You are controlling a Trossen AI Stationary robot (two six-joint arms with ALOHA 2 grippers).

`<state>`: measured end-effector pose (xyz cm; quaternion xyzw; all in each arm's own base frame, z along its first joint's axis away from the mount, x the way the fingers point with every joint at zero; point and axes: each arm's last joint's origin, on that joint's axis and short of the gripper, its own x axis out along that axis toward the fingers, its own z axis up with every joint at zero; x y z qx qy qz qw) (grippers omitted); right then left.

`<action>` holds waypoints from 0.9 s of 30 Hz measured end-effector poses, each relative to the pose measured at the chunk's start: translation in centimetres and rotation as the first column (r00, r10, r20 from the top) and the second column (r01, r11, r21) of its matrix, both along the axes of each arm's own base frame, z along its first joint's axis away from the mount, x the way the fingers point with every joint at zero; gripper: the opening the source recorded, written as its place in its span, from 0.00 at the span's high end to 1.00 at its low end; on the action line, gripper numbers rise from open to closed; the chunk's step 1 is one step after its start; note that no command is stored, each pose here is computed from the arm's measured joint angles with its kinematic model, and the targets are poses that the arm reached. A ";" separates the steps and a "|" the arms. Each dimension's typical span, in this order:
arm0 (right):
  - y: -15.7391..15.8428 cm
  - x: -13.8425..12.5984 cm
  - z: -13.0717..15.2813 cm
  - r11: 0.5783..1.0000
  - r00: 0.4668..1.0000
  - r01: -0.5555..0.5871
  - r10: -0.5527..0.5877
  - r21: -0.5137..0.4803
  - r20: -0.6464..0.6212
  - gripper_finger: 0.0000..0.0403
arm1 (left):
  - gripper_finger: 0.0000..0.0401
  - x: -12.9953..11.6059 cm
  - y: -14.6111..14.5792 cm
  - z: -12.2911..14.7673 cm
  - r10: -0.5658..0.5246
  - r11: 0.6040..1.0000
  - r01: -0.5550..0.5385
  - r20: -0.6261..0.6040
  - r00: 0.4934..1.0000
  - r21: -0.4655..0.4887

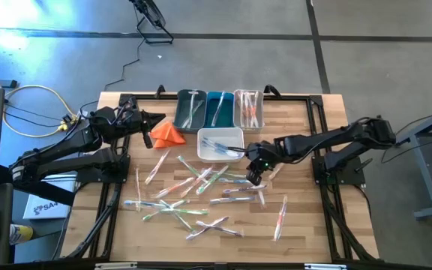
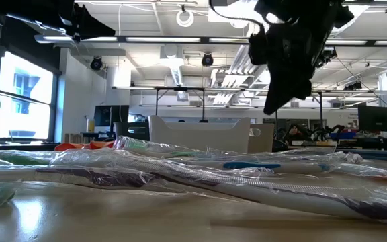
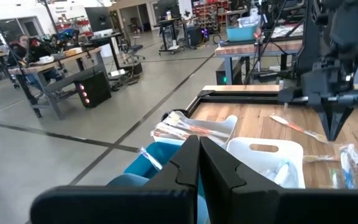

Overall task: Pick & Place Toothbrushes
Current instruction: Put the blue toothbrush into the white bin

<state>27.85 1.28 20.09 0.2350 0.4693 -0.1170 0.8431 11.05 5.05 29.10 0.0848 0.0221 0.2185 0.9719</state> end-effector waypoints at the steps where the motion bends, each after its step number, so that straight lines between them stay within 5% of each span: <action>1: 0.0 0.1 -0.4 1.000 1.000 0.000 0.000 0.000 -0.016 0.99 | 0.98 0.0 0.0 0.0 0.000 1.000 0.000 0.000 1.000 0.000; 10: 0.0 0.1 -1.2 1.000 0.997 -0.027 0.026 -0.010 -0.068 0.97 | 0.98 0.0 0.0 0.0 0.000 1.000 0.000 0.000 1.000 0.000; 16: 0.2 0.4 -2.2 0.999 0.993 -0.043 0.040 -0.019 -0.106 0.77 | 0.98 0.0 0.0 0.0 0.000 1.000 0.000 0.000 1.000 0.000; 20: 0.8 0.3 -2.4 0.989 0.982 -0.147 0.146 0.002 -0.121 0.66 | 0.98 0.0 0.0 0.0 0.000 1.000 0.000 -0.001 1.000 0.000; 27: 2.1 0.1 -2.9 0.962 0.958 -0.263 0.253 -0.067 -0.132 0.63 | 0.98 0.0 0.0 0.0 0.000 1.000 0.000 -0.001 1.000 0.000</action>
